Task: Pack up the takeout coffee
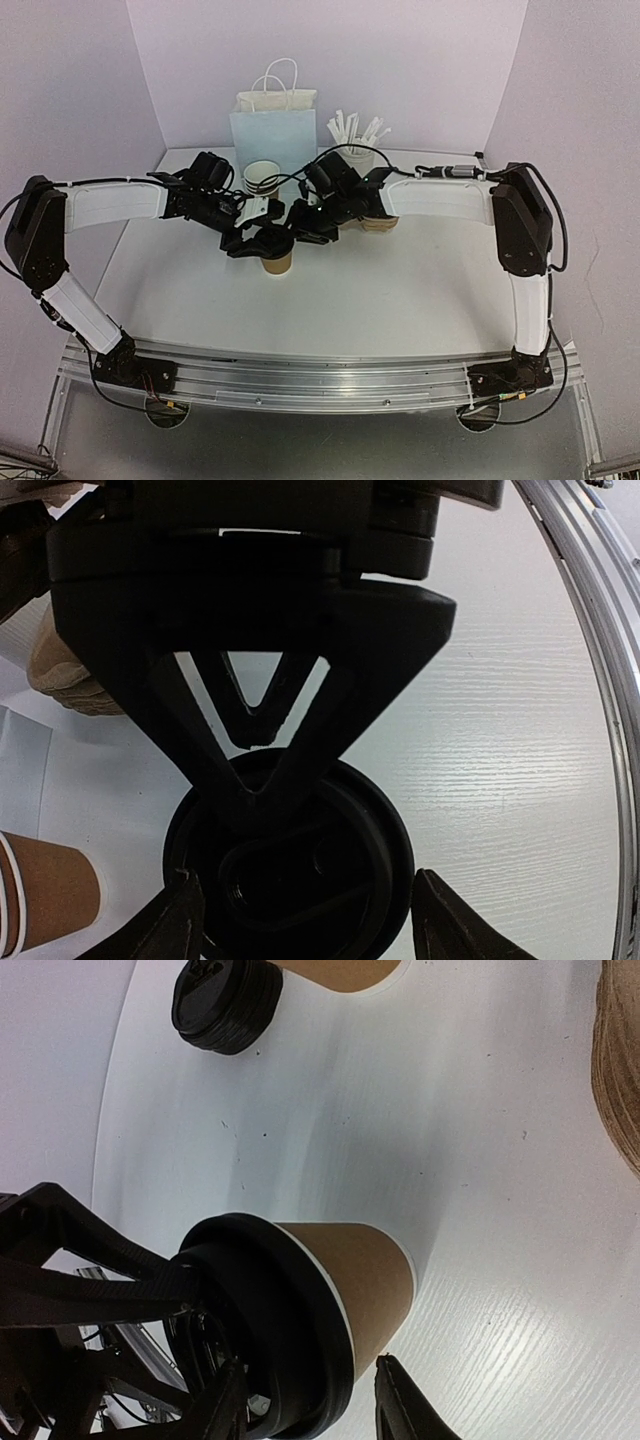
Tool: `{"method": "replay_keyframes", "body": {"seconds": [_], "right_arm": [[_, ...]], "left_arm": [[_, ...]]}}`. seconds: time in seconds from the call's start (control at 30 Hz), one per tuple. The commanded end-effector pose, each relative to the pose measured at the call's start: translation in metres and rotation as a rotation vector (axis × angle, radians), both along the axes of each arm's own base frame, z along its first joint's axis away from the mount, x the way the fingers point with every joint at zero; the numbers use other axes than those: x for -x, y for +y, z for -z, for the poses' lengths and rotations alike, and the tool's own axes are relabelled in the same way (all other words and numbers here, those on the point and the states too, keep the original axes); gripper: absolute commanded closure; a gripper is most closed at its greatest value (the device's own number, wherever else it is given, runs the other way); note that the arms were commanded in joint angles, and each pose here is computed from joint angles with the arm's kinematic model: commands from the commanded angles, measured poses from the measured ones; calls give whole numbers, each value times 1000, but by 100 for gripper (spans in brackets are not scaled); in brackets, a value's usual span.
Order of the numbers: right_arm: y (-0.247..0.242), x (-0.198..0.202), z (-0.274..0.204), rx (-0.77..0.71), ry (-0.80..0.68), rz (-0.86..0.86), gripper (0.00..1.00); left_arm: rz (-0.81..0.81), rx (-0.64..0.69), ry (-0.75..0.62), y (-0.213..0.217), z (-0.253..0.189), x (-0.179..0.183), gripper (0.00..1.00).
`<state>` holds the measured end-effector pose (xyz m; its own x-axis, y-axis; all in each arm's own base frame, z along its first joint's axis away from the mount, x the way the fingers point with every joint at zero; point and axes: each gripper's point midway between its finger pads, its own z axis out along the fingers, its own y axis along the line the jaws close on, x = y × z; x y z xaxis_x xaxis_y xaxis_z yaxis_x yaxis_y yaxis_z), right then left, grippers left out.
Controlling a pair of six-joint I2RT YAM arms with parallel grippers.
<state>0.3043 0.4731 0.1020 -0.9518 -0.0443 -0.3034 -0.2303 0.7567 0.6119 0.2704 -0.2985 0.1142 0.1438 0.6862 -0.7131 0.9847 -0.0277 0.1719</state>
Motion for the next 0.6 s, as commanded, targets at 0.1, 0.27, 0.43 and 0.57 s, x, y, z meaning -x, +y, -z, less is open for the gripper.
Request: {"method": "replay_keyframes", "body": {"seconds": [0.1, 0.27, 0.43, 0.57], "right_arm": [[1, -8, -41, -24, -110, -8, 59], [6, -6, -56, -35, -159, -35, 61], [17, -1, -57, -47, -160, -65, 63], [18, 1, -45, -38, -133, -64, 65]], "left_arm": [[-2, -35, 52, 3, 10, 5, 32], [-8, -27, 33, 2, 4, 1, 31], [-7, -29, 30, 1, 4, 0, 31], [-5, -30, 28, 2, 6, 1, 31]]}}
